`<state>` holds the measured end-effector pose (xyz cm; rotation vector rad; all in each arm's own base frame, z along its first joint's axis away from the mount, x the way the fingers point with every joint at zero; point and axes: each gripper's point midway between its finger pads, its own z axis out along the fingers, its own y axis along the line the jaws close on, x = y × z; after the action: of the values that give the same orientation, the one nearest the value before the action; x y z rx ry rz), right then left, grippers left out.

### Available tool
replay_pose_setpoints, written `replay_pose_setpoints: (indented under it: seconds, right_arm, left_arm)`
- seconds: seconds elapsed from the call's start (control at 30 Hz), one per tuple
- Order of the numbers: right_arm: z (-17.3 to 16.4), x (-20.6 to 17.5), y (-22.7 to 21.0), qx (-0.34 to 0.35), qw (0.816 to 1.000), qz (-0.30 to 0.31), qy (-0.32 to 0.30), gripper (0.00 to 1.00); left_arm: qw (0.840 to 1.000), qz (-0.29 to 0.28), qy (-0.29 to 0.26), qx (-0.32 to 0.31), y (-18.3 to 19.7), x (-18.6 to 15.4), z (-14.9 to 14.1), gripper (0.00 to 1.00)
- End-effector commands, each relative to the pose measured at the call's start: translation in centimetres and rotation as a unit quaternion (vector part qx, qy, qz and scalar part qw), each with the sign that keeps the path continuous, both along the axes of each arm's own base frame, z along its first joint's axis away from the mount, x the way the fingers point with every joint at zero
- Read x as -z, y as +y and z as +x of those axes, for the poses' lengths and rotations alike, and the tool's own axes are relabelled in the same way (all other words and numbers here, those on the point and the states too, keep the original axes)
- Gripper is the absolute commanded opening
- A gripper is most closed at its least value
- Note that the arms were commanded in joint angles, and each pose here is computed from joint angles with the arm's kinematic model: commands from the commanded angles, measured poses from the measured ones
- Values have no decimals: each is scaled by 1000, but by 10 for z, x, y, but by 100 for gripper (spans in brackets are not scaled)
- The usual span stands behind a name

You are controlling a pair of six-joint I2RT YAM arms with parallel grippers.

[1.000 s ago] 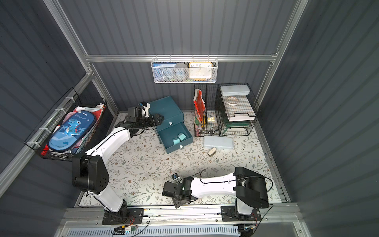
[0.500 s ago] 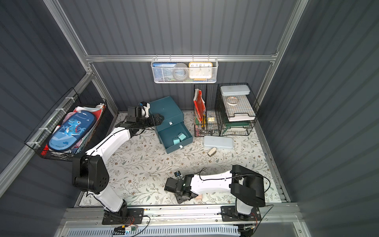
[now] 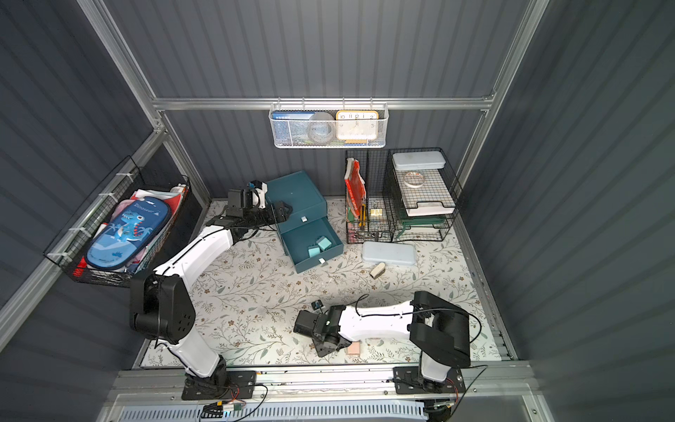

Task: Place the plugs into the drawer by color
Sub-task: Pick up the plug from the center of the board, then place the plug in the drawer.

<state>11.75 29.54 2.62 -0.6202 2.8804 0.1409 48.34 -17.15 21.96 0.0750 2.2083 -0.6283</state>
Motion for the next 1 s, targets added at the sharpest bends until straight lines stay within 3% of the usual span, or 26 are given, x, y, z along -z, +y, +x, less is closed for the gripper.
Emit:
replay_pose_setpoints:
  seconds: [0.0,0.63,0.97]
  right_arm:
    - [17,-19,4,-10,1000,9,-22,45]
    - [100,-119,11,-7,992,82,-97,44]
    - [177,-188,34,-29,970,123,-210,44]
  left_arm:
    - [994,52,95,10,4,69,-19,99]
    - [994,49,98,8,4,72,-18,99]
    - [994,50,98,9,4,69,-19,99]
